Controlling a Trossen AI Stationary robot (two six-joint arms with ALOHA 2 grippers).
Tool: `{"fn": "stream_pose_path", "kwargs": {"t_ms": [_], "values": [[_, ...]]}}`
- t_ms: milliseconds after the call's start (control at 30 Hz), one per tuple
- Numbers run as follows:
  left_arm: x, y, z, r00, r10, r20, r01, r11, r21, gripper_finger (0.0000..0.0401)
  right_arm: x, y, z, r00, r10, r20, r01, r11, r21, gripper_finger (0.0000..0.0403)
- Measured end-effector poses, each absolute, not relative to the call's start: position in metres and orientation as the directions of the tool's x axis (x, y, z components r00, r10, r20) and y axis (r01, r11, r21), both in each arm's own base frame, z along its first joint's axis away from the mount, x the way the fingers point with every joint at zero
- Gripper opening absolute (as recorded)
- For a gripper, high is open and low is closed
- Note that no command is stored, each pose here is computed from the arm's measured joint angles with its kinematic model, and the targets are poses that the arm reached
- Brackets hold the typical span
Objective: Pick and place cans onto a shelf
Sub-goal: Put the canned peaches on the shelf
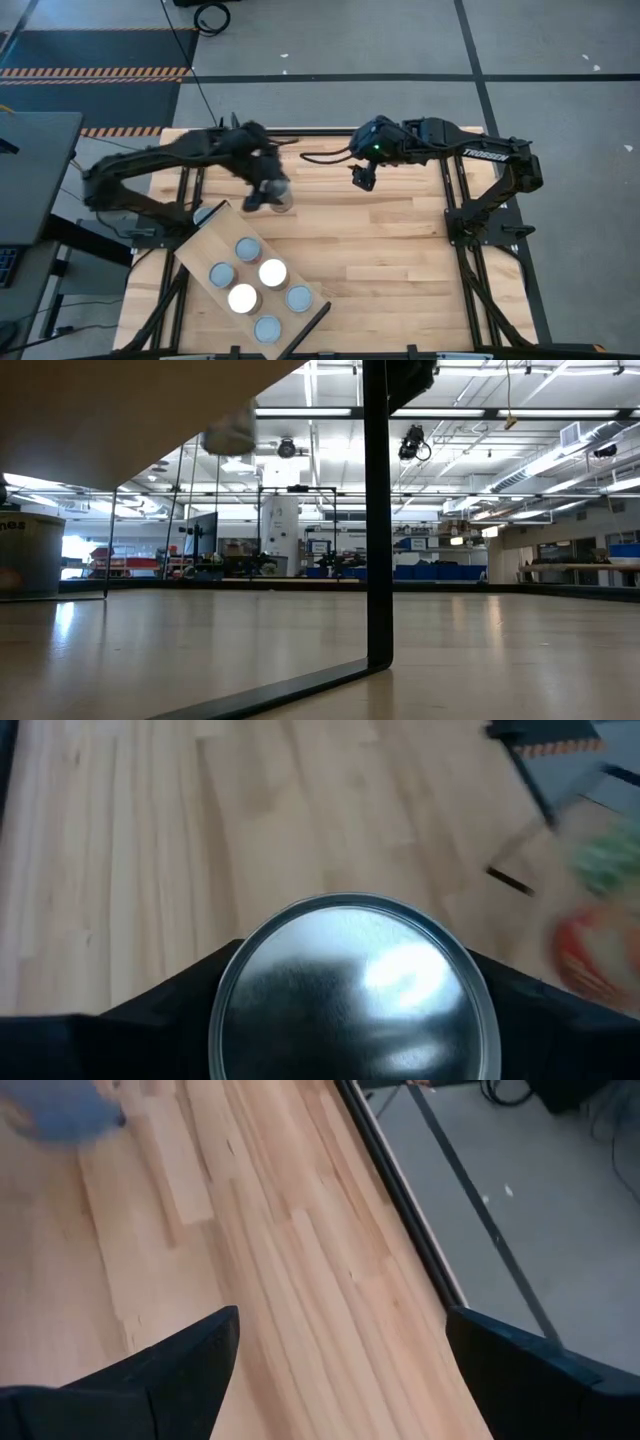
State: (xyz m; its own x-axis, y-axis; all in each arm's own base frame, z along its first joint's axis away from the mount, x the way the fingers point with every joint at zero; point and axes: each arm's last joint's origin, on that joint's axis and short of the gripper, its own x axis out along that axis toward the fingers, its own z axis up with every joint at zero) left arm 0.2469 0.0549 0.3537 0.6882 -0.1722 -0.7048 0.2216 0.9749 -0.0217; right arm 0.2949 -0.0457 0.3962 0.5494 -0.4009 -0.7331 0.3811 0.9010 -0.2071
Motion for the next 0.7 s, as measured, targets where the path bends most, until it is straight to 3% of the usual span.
{"fn": "stream_pose_path", "kwargs": {"t_ms": [133, 367, 500, 700], "values": [[0.206, 0.034, 0.376, 0.696, -0.209, -0.687, 0.315, 0.949, 0.031, 0.0305, 0.296, -0.045, 0.397, 0.569, -0.379, -0.730, 0.304, 0.922, -0.241, 0.0363], [0.134, 0.014, 0.391, 0.656, -0.220, -0.722, 0.439, 0.889, 0.129, 0.0305, 0.301, -0.040, 0.400, 0.610, -0.373, -0.699, 0.319, 0.923, -0.213, 0.0363], [0.118, 0.010, 0.392, 0.654, -0.192, -0.732, 0.452, 0.875, 0.173, 0.0305, 0.307, -0.033, 0.399, 0.632, -0.359, -0.687, 0.368, 0.919, -0.141, 0.0363], [0.109, -0.003, 0.391, 0.597, -0.284, -0.750, 0.531, 0.841, 0.105, 0.0305, 0.322, -0.015, 0.393, 0.656, -0.369, -0.659, 0.409, 0.907, -0.101, 0.0363]]}}
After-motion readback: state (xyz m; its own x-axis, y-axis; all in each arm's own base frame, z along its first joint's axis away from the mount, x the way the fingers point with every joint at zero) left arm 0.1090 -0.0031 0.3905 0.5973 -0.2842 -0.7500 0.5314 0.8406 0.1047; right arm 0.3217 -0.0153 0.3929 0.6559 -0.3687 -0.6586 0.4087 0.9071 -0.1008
